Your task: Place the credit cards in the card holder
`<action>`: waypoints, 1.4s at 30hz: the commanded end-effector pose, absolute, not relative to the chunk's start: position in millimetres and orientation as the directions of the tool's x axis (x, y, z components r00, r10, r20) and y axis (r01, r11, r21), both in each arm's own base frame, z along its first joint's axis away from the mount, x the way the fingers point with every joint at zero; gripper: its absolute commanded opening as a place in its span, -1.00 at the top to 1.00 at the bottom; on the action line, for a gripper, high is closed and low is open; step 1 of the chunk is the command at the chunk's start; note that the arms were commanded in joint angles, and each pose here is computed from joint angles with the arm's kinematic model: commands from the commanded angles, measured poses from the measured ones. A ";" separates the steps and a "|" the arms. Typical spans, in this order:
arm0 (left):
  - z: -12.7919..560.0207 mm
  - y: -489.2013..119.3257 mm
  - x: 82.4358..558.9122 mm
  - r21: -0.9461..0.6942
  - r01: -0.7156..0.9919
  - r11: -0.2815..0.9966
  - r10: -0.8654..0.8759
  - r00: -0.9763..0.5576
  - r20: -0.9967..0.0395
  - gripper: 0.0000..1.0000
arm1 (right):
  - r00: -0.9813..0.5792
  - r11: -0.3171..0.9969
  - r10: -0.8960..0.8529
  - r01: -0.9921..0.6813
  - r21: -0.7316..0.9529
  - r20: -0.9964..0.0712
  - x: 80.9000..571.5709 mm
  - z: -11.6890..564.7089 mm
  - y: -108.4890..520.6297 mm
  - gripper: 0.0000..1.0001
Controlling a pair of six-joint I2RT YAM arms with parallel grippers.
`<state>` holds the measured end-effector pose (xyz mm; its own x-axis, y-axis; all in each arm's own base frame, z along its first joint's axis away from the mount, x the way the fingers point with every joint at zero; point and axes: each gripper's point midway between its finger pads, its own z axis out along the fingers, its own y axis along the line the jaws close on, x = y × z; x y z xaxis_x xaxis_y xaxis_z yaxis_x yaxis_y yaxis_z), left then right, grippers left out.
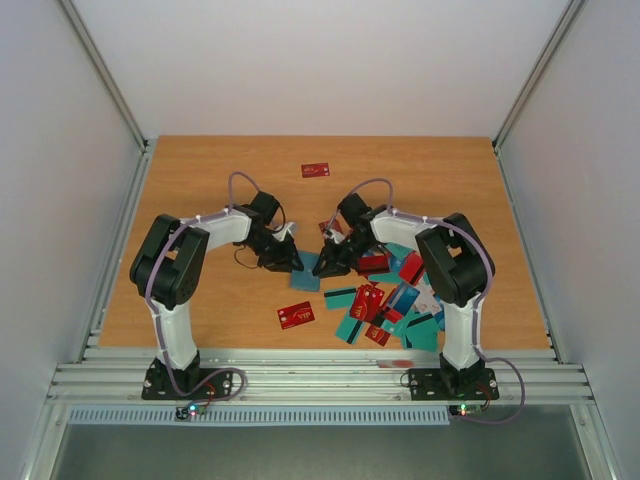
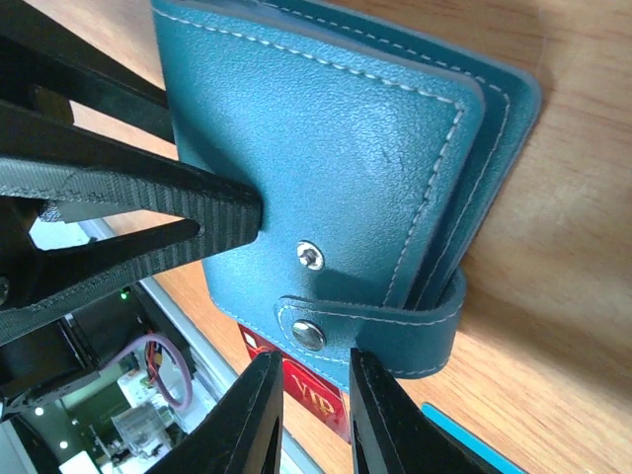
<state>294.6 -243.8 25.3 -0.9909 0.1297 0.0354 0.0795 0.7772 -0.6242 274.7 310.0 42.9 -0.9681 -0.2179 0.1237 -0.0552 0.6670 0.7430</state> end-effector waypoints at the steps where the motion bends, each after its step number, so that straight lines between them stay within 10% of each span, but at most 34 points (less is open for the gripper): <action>1: 8.3 -236.0 295.6 -0.574 0.068 0.816 0.119 -0.992 0.051 0.53 | -0.967 0.663 -0.242 -0.102 0.742 0.084 268.8 54.9 311.9 0.58; 42: 7.0 -233.2 295.5 -0.557 0.069 0.827 0.119 -0.991 0.053 0.54 | -0.946 0.597 -0.294 -0.069 0.800 0.138 275.8 48.9 339.8 0.61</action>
